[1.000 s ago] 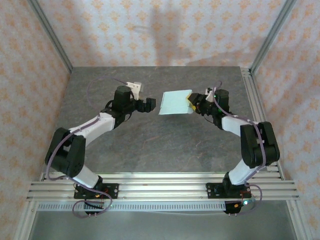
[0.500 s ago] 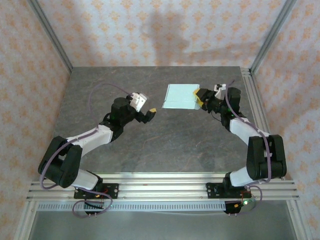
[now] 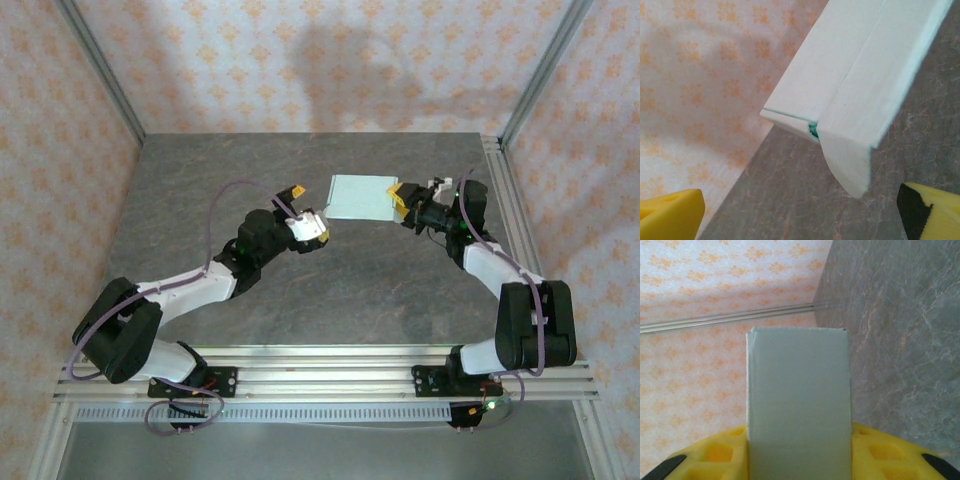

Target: Fold the paper box

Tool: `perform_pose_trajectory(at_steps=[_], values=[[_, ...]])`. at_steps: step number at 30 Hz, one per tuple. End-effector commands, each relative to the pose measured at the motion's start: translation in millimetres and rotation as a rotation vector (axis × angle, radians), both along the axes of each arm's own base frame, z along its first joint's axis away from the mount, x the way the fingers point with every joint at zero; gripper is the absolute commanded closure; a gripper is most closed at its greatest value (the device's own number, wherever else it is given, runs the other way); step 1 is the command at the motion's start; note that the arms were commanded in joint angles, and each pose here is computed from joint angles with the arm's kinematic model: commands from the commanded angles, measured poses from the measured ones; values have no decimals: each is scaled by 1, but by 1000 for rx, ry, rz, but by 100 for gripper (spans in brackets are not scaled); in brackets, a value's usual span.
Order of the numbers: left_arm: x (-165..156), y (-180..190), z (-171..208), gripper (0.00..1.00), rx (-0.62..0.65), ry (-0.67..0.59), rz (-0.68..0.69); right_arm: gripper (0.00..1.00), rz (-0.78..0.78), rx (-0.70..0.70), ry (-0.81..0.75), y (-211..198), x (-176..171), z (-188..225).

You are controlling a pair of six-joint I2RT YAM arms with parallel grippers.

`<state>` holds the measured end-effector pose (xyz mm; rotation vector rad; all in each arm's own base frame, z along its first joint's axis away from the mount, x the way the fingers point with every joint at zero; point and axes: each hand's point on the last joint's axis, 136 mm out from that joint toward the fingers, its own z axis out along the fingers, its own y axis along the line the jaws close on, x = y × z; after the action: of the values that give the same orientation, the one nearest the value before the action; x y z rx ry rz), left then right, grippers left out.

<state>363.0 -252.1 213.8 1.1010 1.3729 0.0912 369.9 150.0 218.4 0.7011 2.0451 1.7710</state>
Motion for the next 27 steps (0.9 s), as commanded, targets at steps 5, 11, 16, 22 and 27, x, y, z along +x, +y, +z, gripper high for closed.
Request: perform_pose_trajectory(at_steps=[5,11,16,22,27], values=[[-8,-17,30,1,163,-185,27,64,35,66,-39,4,-16,27],[-10,-26,31,9,267,-268,48,64,82,61,-30,13,-26,21],[-11,-31,25,19,352,-308,48,65,111,64,-38,19,-31,21],[-9,-34,20,29,380,-322,63,65,134,81,-49,24,-31,23],[-6,-34,18,41,380,-299,75,65,129,90,-47,24,-30,22]])
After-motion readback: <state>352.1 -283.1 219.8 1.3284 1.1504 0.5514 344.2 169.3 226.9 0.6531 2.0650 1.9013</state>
